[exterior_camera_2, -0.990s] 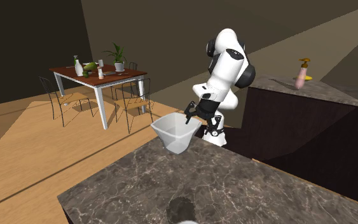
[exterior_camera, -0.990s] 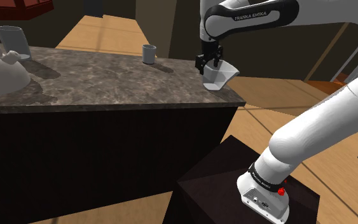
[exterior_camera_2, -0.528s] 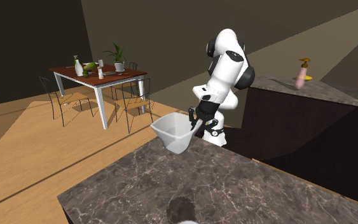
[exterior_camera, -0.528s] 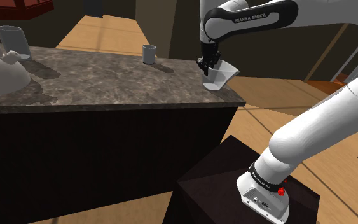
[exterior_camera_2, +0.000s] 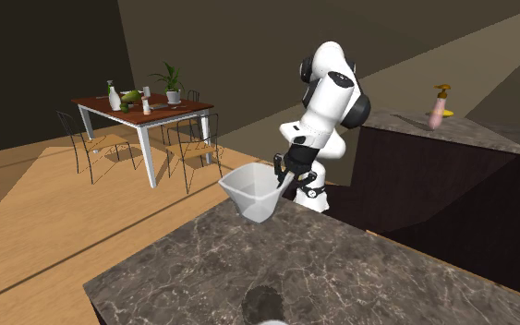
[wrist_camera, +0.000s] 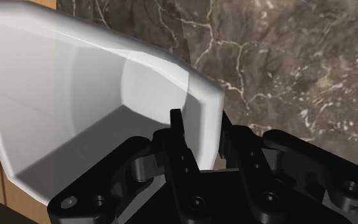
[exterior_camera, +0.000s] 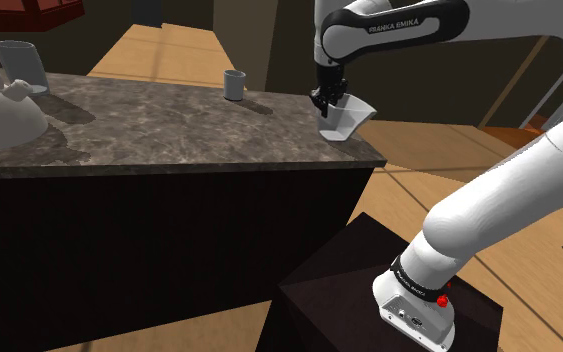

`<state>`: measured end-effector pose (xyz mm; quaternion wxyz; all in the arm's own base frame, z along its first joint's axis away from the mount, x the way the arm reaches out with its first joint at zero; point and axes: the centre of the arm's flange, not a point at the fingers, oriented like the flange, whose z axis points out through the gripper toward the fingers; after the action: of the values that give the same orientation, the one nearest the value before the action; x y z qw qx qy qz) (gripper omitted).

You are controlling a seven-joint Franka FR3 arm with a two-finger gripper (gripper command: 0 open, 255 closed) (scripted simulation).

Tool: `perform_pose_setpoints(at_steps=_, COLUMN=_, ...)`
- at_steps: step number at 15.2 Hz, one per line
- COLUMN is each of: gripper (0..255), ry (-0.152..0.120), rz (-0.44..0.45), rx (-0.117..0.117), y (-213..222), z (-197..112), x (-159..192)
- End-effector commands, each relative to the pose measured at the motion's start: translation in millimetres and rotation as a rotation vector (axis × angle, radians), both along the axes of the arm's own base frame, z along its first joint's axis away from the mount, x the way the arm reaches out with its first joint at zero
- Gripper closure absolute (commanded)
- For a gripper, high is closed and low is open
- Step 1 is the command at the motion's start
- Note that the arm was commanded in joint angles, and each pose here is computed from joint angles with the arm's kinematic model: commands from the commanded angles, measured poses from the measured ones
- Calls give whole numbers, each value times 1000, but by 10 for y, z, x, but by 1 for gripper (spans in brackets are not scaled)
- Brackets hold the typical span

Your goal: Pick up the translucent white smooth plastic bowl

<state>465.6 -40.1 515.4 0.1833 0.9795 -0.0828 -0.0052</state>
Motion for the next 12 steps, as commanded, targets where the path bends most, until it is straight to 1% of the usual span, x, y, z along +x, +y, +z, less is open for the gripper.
perform_pose_setpoints(at_steps=1, gripper=255, ry=0, rz=0, rx=0, y=9, z=98, x=-6)
perform_pose_setpoints(at_steps=12, gripper=255, ry=0, rz=0, rx=0, y=9, z=678, x=-6)
